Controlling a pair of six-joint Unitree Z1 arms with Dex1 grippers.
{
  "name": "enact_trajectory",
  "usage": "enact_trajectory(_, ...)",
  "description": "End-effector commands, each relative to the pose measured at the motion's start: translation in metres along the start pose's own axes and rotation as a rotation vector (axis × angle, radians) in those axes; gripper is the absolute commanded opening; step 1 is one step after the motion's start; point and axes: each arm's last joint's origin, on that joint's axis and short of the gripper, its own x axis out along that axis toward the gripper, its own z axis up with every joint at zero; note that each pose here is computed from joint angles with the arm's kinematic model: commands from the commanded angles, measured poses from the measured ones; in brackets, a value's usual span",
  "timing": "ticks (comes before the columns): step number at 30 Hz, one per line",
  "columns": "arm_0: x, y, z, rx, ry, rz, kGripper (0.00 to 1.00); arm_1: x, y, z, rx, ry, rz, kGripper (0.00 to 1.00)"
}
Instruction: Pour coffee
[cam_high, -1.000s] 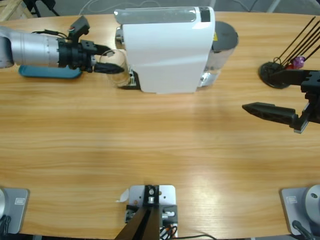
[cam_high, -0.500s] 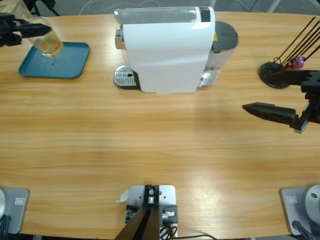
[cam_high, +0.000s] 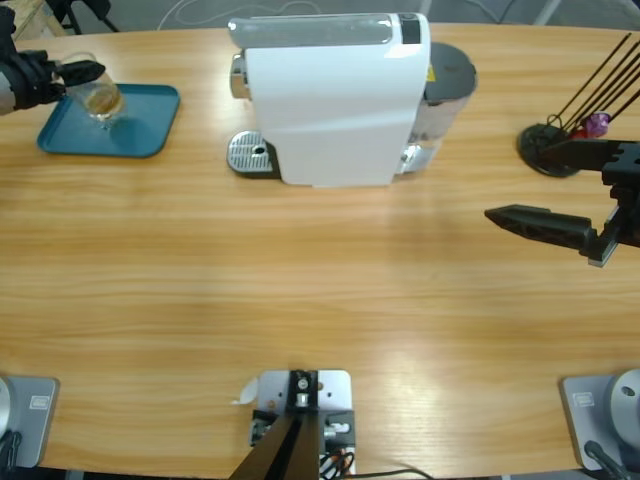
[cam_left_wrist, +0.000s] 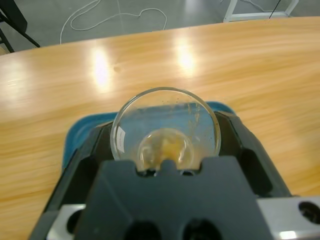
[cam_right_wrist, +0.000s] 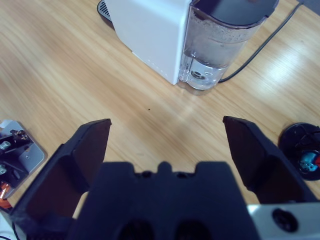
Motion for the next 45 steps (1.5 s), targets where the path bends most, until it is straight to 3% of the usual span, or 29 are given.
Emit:
enact_trajectory(1,0.007,-0.002,-0.029,-0.011,0.021,0.041,0.0,0.004,0.001,-0.011,-0.006,0.039,0.005,0.982)
enact_trajectory(8,0.009,-0.004,-0.041,-0.012,0.048,0.025,0.0,0.004,0.001,-0.011,-0.006,0.04,0.005,0.982)
enact_trajectory(9,0.01,-0.005,-0.043,-0.013,0.053,0.014,0.041,0.003,0.001,-0.011,-0.006,0.039,0.005,0.982)
enact_trajectory(10,0.011,-0.005,-0.044,-0.014,0.057,0.007,0.602,0.003,0.001,-0.011,-0.006,0.039,0.005,0.982)
enact_trajectory(11,0.011,-0.006,-0.045,-0.014,0.058,-0.002,0.952,0.003,0.001,-0.011,-0.006,0.039,0.005,0.982)
enact_trajectory(12,0.009,-0.007,-0.044,-0.012,0.048,-0.017,0.99,0.003,0.001,-0.011,-0.006,0.04,0.005,0.982)
enact_trajectory(20,-0.023,-0.004,-0.024,-0.006,-0.073,0.038,1.0,0.001,0.001,-0.012,-0.006,0.033,0.001,0.982)
enact_trajectory(25,-0.074,-0.005,0.006,-0.003,-0.177,0.101,1.0,-0.002,0.001,-0.012,-0.006,0.025,-0.001,0.982)
enact_trajectory(27,-0.105,-0.011,0.018,-0.02,-0.101,0.194,1.0,-0.002,0.001,-0.012,-0.005,0.022,-0.001,0.982)
enact_trajectory(30,-0.136,-0.039,0.027,0.021,0.04,0.109,1.0,-0.005,0.001,-0.011,-0.005,0.008,-0.002,0.982)
enact_trajectory(34,-0.159,-0.076,0.015,0.082,0.071,-0.124,1.0,-0.014,0.0,-0.012,-0.004,-0.03,-0.008,0.982)
enact_trajectory(37,-0.172,-0.105,0.005,0.149,0.073,-0.339,1.0,-0.01,-0.002,-0.013,0.001,-0.013,-0.05,0.982)
enact_trajectory(40,-0.189,-0.109,-0.004,0.162,0.052,-0.453,0.998,-0.003,-0.002,-0.015,0.0,0.02,-0.065,0.982)
enact_trajectory(43,-0.199,-0.111,-0.011,0.165,0.11,-0.523,1.0,0.001,-0.002,-0.016,0.0,0.024,-0.069,0.987)
enact_trajectory(45,-0.207,-0.111,-0.013,0.177,0.106,-0.547,1.0,0.0,-0.004,-0.017,-0.002,0.017,-0.095,0.994)
